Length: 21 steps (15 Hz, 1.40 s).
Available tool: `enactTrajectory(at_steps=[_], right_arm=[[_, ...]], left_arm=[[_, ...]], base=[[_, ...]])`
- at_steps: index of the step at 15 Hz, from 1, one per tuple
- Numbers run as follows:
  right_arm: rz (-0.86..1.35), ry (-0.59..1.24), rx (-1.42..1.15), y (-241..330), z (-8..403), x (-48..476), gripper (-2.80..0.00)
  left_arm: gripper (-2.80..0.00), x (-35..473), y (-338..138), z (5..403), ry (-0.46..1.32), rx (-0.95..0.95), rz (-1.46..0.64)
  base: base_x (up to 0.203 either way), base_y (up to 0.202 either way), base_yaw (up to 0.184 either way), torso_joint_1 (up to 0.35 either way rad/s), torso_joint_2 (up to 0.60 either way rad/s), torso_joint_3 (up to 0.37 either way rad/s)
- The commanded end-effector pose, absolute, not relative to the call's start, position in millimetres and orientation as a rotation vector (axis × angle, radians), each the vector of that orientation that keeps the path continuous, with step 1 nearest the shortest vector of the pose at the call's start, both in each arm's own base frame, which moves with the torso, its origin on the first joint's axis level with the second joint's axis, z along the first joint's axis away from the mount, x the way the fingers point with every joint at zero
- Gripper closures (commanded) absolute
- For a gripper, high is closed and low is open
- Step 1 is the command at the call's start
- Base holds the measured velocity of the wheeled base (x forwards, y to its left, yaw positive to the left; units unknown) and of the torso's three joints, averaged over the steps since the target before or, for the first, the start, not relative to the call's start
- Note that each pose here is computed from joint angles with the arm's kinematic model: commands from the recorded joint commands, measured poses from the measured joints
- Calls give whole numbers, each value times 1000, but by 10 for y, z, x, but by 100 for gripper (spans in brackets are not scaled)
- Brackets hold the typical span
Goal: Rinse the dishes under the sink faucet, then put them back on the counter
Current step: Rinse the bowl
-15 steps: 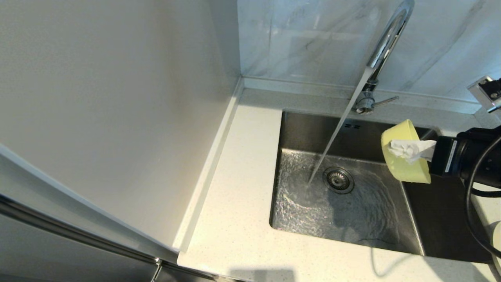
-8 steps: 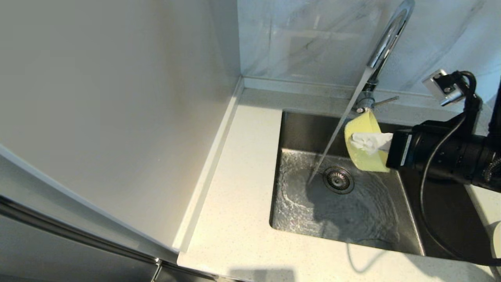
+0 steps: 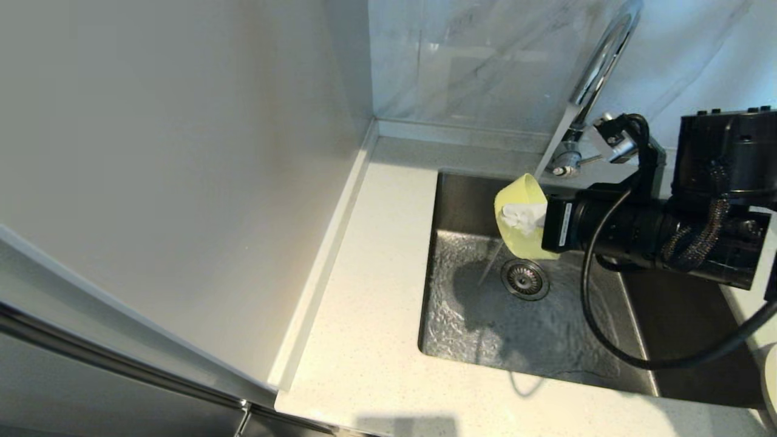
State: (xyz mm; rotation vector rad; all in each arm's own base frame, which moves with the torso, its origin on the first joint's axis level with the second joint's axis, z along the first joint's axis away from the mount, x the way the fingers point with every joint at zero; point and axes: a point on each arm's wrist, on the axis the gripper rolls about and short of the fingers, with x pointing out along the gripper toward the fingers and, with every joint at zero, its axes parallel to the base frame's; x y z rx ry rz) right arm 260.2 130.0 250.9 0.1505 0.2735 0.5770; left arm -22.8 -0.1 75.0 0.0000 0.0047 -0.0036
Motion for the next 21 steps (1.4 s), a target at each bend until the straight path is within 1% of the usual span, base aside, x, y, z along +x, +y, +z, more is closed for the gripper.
enactTrajectory(at_steps=[1,6,12,14,18,21], right_arm=[[547,302,144,1378,2384,2771,0],[459,273,139,1458,2354,2994,0],[421,270,136,1462,2342,3055,0],[371,276,131,1436,2294,3118,0],[354,274,130,1383,2300,3119,0],[314,266,136,1217,2344,3071,0]], left_arm=[[0,-228,-1,750,5,0,-4],[0,-228,-1,750,5,0,-4],[0,-228,-1,750,5,0,-3],[0,-228,-1,750,5,0,-4],[0,-228,-1,750,5,0,-4],[0,-228,-1,750,5,0,-5]], base=[[0,0,0,0,0,0],[0,0,0,0,0,0],[0,0,0,0,0,0],[0,0,0,0,0,0],[0,0,0,0,0,0],[0,0,0,0,0,0]])
